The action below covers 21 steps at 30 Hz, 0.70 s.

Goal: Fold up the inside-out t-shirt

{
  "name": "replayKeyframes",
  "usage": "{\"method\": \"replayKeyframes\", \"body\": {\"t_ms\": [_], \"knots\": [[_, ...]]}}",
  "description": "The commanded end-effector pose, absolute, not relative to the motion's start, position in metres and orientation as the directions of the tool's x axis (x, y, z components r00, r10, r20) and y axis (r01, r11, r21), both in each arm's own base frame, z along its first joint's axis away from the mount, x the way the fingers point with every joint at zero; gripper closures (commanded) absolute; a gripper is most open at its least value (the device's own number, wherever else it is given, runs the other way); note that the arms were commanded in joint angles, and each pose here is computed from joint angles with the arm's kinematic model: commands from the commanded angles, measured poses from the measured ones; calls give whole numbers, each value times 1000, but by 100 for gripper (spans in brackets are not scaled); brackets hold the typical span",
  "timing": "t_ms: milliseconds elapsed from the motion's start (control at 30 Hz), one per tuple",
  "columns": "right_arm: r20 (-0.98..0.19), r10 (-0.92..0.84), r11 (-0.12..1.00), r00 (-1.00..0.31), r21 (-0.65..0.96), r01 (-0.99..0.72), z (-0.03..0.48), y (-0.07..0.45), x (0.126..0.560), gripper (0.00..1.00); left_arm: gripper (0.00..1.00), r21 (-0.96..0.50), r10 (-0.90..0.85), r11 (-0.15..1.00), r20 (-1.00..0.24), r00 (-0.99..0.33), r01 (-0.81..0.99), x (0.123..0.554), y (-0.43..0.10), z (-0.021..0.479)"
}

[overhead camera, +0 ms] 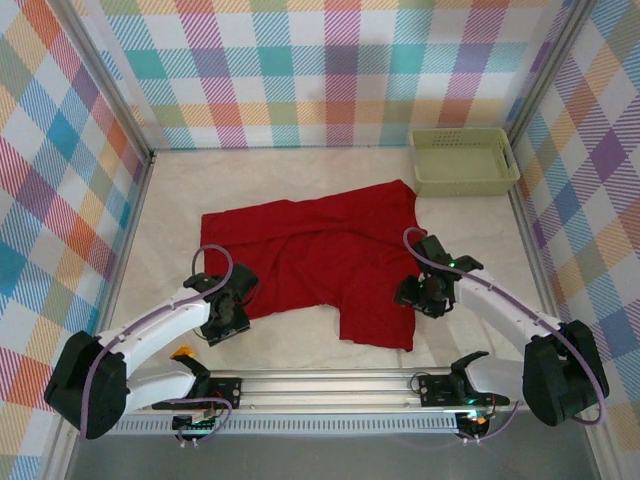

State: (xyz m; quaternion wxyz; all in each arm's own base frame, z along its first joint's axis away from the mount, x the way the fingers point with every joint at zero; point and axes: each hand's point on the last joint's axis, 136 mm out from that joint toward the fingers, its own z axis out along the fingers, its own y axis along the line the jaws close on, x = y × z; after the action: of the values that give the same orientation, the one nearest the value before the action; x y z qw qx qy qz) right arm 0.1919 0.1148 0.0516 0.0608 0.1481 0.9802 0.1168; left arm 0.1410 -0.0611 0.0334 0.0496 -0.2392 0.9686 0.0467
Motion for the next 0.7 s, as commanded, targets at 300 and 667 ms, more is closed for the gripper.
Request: {"method": "replayKeyframes", "body": {"t_ms": [300, 667], "knots": [[45, 301, 946, -953, 111, 304, 27, 111, 136, 45, 76, 122, -436, 880, -177, -882, -460, 144, -49, 26], [90, 302, 948, -949, 81, 309, 13, 116, 116, 62, 91, 87, -439, 879, -231, -868, -468, 153, -48, 37]]}}
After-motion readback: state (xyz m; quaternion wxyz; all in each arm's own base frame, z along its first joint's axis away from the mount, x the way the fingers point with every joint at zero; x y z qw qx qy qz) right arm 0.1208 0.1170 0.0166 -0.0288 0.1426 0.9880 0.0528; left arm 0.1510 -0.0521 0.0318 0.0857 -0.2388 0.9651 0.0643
